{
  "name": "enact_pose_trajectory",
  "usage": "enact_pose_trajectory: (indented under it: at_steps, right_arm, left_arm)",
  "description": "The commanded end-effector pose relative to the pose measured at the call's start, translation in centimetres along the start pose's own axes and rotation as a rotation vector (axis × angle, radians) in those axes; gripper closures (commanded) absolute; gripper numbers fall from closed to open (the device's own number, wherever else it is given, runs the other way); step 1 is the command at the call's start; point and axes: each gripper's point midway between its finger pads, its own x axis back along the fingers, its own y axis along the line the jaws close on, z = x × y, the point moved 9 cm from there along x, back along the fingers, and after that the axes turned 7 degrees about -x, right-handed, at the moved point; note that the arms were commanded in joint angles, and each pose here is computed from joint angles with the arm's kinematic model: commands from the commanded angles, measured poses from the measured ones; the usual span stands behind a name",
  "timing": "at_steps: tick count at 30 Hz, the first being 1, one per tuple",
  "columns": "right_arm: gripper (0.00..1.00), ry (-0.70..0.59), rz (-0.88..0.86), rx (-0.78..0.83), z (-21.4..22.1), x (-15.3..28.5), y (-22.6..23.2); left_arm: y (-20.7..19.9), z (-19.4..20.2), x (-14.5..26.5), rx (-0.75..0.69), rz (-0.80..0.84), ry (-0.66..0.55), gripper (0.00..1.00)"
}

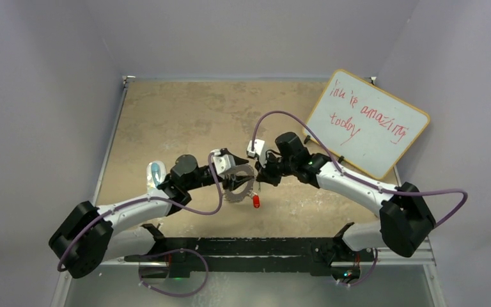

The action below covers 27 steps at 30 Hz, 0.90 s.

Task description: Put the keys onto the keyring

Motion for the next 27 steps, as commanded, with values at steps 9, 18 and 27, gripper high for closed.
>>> enact_pose_trajectory:
  at_steps: [9,18,27]
  right_arm:
    - [1.0,0.031,0.056,-0.02,1.0,1.7,0.6]
    - [1.0,0.015,0.033,0.039,0.0,0.9,0.0]
    - [1.0,-0.053,-0.026,0.089,-1.5,0.8,0.3]
  left_arm:
    - [0.5,-1.6,1.5,-0.216,-0.021,-0.031,0.47]
    - [0.9,-0.7,-0.1,-0.265,0.103,0.031,0.52]
    - [0.7,1.6,-1.7,-0.217,0.186,0.08,0.64]
